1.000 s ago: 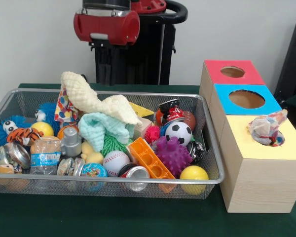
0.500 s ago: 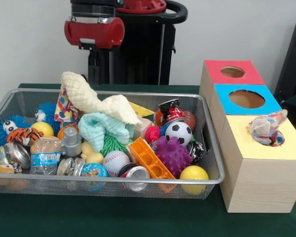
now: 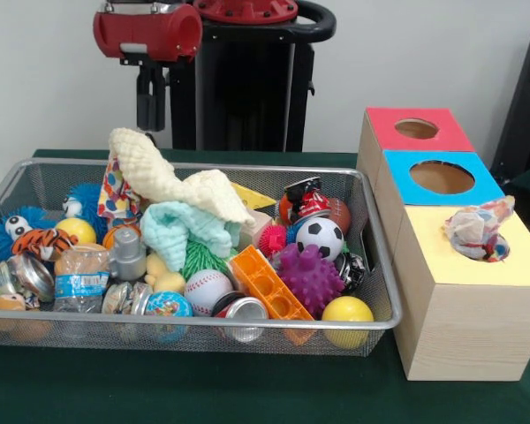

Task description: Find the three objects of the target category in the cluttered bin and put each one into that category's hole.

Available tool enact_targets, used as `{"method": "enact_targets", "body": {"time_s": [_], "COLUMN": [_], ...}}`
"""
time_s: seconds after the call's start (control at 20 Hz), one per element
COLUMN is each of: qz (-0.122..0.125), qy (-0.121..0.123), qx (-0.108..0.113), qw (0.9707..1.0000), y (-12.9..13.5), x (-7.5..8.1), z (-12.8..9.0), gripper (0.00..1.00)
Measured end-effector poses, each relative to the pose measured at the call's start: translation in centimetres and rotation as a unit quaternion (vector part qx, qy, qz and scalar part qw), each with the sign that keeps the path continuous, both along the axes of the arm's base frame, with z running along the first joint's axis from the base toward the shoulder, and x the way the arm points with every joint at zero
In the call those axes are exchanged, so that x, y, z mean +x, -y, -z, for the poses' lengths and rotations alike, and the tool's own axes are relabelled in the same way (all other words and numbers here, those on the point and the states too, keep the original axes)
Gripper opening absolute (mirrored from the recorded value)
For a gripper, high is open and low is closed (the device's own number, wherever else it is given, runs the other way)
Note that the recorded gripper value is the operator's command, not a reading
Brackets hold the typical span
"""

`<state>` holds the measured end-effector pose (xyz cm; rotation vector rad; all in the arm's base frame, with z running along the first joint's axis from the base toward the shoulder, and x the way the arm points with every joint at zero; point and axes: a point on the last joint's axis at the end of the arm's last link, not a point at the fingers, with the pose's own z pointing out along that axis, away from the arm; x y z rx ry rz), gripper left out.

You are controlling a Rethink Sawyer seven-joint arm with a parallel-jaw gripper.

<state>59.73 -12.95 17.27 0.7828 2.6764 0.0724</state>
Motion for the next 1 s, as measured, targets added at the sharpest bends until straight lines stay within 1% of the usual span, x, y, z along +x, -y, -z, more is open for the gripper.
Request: {"method": "enact_targets", "body": {"time_s": [0.15, 0.2, 0.35, 0.4, 0.45, 0.5, 0.6, 0.7, 0.75, 0.85, 1.0], "qz": [-0.011, -0.023, -0.040, -0.056, -0.067, -0.070, -0.089, -0.095, -0.099, -0.103, -0.102], "qy": [0.000, 0.000, -0.001, -0.007, -0.013, -0.014, -0.026, -0.033, -0.043, -0.054, -0.081], "qx": [-0.005, -0.010, -0.016, -0.018, -0.018, -0.018, -0.019, -0.020, -0.019, -0.017, -0.014], "qw": [0.9999, 0.9997, 0.9991, 0.9983, 0.9975, 0.9973, 0.9955, 0.9948, 0.9939, 0.9931, 0.9914], "y": [-0.6, -1.2, -2.0, -2.8, -3.3, -3.5, -4.1, -4.2, -4.2, -4.0, -2.9], "x": [-0.8, -1.3, -1.9, -2.3, -2.7, -2.8, -3.5, -3.8, -4.2, -4.5, -5.3], "z": [0.9, 1.8, 3.1, 4.1, 4.7, 4.9, 5.7, 5.8, 5.9, 5.8, 5.6], "gripper": [0.00, 0.00, 0.00, 0.00, 0.00, 0.00, 0.00, 0.00, 0.00, 0.00, 0.00]}}
